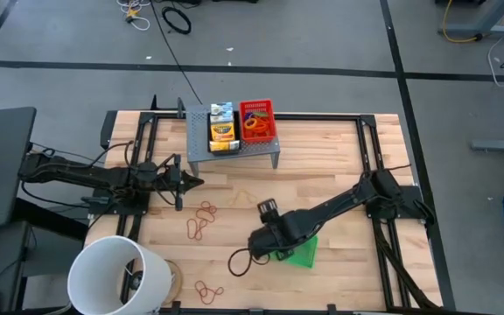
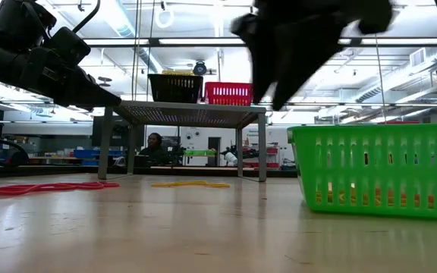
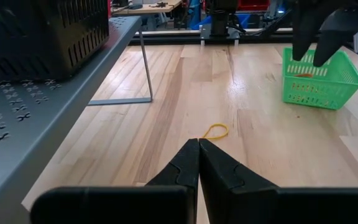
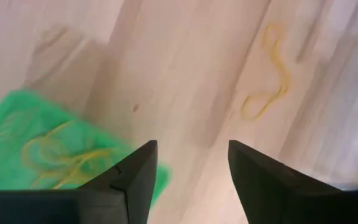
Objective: Pick & Place Office Desk Supplies
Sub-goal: Put the yellow rubber band into the green bin
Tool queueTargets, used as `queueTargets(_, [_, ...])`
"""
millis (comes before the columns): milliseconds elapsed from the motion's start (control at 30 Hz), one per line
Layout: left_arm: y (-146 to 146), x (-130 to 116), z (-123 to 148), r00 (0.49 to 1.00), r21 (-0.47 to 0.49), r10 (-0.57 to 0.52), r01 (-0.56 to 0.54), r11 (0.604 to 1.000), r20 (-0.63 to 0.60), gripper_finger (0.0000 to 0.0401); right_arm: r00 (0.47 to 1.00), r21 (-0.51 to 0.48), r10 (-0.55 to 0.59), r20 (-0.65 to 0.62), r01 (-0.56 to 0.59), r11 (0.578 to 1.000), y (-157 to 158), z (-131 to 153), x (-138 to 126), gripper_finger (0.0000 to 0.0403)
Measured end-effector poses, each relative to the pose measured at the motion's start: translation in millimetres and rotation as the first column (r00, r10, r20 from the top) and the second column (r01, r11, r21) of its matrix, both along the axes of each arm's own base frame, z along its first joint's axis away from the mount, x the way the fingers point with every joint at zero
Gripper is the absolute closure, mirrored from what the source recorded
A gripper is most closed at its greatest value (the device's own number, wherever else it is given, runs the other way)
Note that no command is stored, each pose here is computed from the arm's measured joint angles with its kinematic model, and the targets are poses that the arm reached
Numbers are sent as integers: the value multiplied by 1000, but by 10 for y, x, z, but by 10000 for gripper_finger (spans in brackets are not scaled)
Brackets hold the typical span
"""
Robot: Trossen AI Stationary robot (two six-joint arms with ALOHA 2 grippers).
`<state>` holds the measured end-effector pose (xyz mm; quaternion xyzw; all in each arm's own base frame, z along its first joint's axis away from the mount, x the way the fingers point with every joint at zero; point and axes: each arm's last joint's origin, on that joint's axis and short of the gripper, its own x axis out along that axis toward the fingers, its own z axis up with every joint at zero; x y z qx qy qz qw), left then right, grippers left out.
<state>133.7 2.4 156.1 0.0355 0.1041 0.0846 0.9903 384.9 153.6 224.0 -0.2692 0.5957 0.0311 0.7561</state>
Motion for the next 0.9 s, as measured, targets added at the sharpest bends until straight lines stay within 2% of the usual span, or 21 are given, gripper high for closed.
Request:
queueTargets(267, [0, 0, 0, 1000, 0, 0, 0, 1000, 0, 387, 990, 125, -18, 137, 1, 992, -538, 40, 376, 211])
queueTargets(400, [0, 0, 0, 1000, 0, 0, 0, 1000, 0, 387, 986, 236, -53, 157, 15, 972, -879, 26, 505, 208])
queueTargets(533, [0, 0, 0, 1000, 0, 0, 0, 1000, 0, 387, 986, 320, -84, 143, 34, 947, -1172, -145, 632, 201])
queueTargets(767, [-1, -1, -2, 1000, -3, -1, 1, 1000, -1, 387, 989, 290, -131, 70, 105, 951, -1465, -545, 742, 195])
queueTargets(900, [-2, -1, -2, 1000, -7, -1, 1, 1000, -1, 387, 986, 281, -162, 51, 141, 949, -1589, -665, 764, 194])
